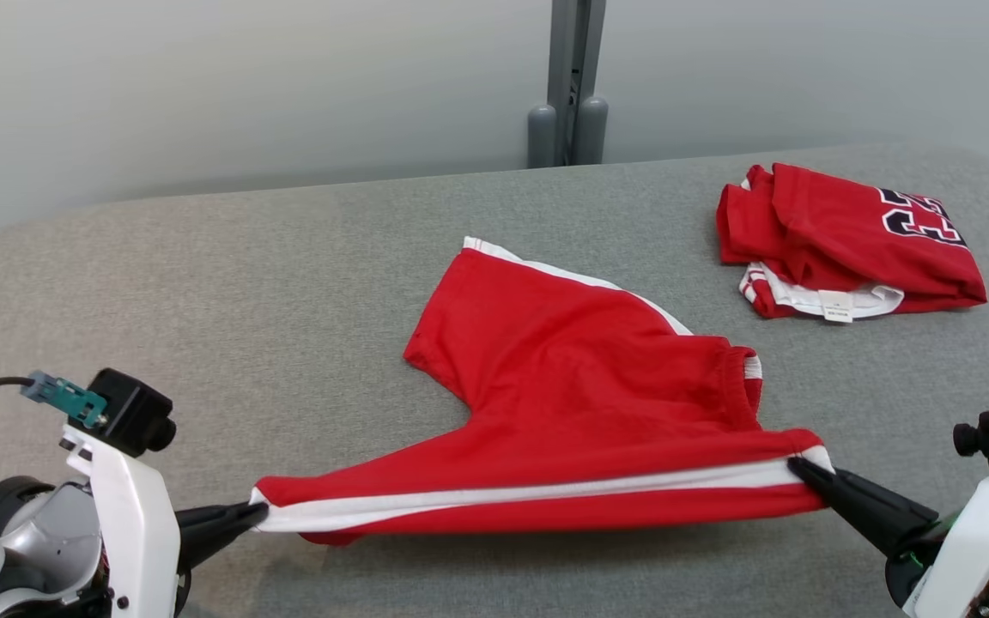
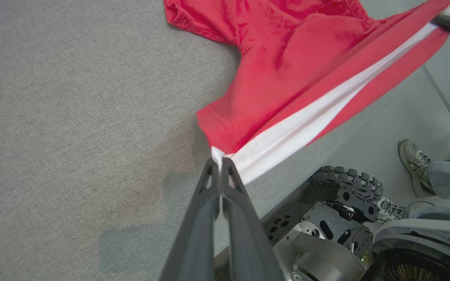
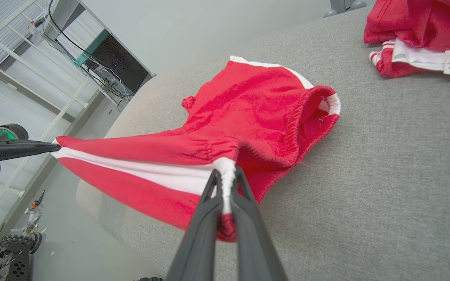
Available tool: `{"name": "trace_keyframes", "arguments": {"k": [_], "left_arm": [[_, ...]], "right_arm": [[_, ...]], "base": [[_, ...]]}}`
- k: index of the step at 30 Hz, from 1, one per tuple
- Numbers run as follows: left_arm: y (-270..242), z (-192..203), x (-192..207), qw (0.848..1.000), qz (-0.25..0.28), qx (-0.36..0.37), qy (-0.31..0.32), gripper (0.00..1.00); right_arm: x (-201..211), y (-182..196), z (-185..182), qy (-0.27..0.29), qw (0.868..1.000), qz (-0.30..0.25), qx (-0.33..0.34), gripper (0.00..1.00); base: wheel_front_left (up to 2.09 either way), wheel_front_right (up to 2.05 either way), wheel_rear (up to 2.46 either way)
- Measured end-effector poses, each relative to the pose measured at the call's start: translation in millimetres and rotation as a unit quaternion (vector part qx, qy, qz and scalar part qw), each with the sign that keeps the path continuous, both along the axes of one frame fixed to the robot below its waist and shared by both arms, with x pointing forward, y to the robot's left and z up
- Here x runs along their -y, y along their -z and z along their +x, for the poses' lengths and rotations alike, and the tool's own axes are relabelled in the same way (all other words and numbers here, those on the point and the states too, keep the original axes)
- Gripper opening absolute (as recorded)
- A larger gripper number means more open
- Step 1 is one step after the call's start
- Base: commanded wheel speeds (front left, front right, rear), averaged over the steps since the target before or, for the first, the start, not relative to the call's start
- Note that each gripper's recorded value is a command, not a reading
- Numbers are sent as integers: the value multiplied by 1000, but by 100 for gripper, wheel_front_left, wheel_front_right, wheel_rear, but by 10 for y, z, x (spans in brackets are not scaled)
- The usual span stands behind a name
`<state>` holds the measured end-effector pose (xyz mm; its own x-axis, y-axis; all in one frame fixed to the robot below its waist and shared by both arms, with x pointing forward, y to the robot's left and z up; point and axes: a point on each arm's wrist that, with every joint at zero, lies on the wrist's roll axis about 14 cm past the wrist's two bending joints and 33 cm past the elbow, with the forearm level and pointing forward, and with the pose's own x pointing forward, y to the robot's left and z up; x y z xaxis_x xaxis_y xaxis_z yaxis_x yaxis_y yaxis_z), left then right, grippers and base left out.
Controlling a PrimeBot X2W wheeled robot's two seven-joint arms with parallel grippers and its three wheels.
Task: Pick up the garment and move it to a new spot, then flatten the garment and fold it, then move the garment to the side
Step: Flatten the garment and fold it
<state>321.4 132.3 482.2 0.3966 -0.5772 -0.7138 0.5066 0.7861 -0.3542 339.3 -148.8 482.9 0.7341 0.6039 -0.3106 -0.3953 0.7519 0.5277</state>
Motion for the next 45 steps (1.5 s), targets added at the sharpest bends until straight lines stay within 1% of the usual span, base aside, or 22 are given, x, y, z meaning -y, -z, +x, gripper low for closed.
{"name": "trace_keyframes", "arguments": {"k": [4, 6, 8, 15, 20, 23, 27, 31, 34, 36, 41, 42, 43, 44, 45], "left_arm": [[-37, 107, 38, 1000, 5, 4, 8, 0], [-88, 274, 70, 1000, 7, 17, 10, 0], [-132, 485, 91, 999, 10, 29, 10, 0], [-103, 1254, 231, 998, 14, 58, 8, 0], [-11, 1749, 391, 997, 16, 67, 18, 0], [100, 1982, 531, 998, 13, 64, 25, 0], [245, 2270, 682, 997, 18, 64, 34, 0], [395, 2436, 802, 997, 22, 56, 38, 0], [647, 2579, 933, 998, 33, 40, 42, 0], [740, 2666, 969, 997, 47, 48, 48, 0], [934, 2775, 1123, 998, 28, 28, 42, 0], [959, 2792, 1141, 998, 27, 27, 43, 0], [984, 2809, 1145, 998, 28, 24, 42, 0], [1010, 2809, 1149, 998, 31, 20, 43, 24], [1030, 2812, 1150, 999, 31, 18, 41, 89]], "right_arm": [[21, -113, 73, 12, 1000, 10, 27, 0], [12, -143, 153, 20, 999, 15, 36, 0], [-6, -193, 270, 36, 998, 33, 48, 0], [-6, -42, 533, 90, 993, 67, 41, 0], [71, 58, 730, 128, 988, 78, 42, 0], [146, 158, 821, 154, 984, 79, 39, 0], [270, 185, 962, 193, 976, 83, 53, 0], [314, 239, 1004, 212, 972, 82, 57, 0], [349, 352, 1031, 230, 969, 76, 52, 0], [358, 380, 1060, 238, 967, 76, 52, 0], [386, 429, 1128, 248, 965, 69, 54, 0], [387, 447, 1131, 249, 965, 67, 52, 2], [384, 456, 1140, 250, 965, 67, 51, 20], [381, 458, 1150, 251, 964, 67, 51, 44], [379, 462, 1155, 250, 965, 66, 51, 84]], "base": [[0, 0, 0], [0, 0, 0], [0, 0, 0], [0, 0, 0], [0, 0, 0], [0, 0, 0], [0, 0, 0], [0, 0, 0], [0, 0, 0], [0, 0, 0], [0, 0, 0], [0, 0, 0], [0, 0, 0], [0, 0, 0], [0, 0, 0]]}}
